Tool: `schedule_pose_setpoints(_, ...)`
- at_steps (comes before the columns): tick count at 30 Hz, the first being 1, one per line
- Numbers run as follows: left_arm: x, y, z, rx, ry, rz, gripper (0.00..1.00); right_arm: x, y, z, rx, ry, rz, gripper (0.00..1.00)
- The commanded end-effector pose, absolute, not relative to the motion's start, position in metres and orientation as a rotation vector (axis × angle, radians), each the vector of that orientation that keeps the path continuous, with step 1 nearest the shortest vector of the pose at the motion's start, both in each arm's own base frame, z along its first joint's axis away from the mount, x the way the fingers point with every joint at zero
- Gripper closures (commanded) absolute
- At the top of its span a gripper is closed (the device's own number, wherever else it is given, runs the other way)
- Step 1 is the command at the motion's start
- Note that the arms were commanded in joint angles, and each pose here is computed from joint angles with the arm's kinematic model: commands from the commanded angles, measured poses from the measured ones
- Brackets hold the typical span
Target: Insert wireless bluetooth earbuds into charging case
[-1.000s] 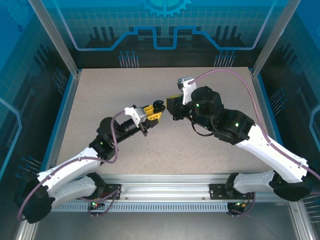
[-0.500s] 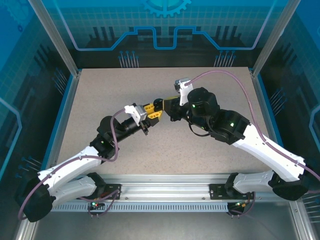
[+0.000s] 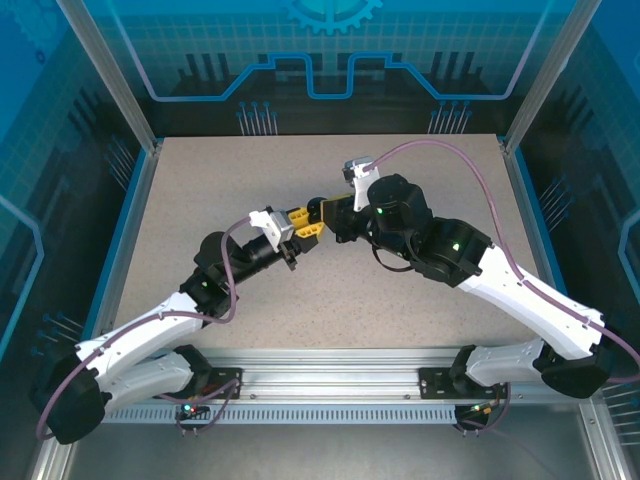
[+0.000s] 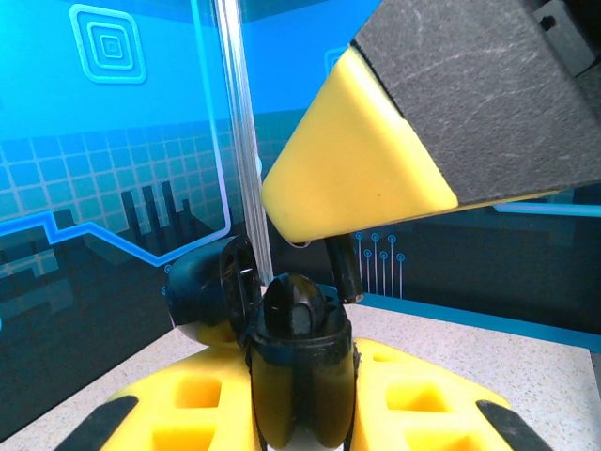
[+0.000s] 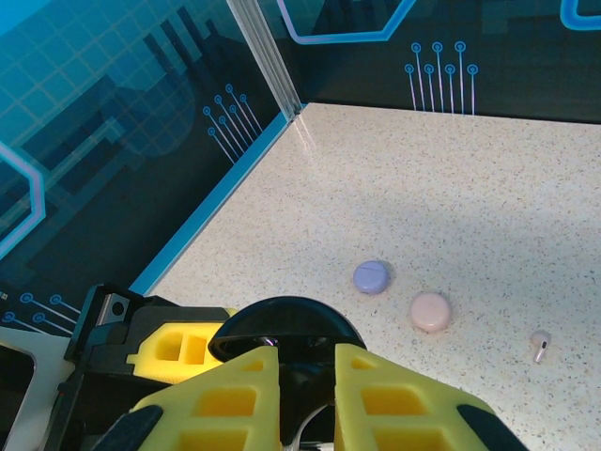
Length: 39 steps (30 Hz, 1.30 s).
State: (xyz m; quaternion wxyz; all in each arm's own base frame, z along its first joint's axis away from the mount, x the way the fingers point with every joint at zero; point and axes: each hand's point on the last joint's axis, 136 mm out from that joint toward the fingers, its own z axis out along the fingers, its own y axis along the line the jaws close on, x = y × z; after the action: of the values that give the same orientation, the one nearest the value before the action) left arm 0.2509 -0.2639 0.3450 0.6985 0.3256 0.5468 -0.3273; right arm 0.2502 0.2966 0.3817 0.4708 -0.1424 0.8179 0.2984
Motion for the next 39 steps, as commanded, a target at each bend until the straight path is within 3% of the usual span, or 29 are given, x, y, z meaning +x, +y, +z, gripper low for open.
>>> schedule_pose_setpoints(1, 0.241, -0.265, 0.37, 0.724, 1.141, -0.769, 1.0, 0.256, 0.297, 0.375, -0.318, 2.016, 0.729, 0.84)
schedule_pose_setpoints(19, 0.24, -0.269, 0.364, 0.738, 1.155, -0.792, 1.0, 0.263, 0.306, 0.374, -0.319, 2.035, 0.794, 0.85)
schedule_pose_setpoints(39, 0.242, -0.268, 0.359, 0.735, 1.168, -0.78, 1.0, 0.256, 0.288, 0.411, -0.286, 1.902, 0.845, 0.87)
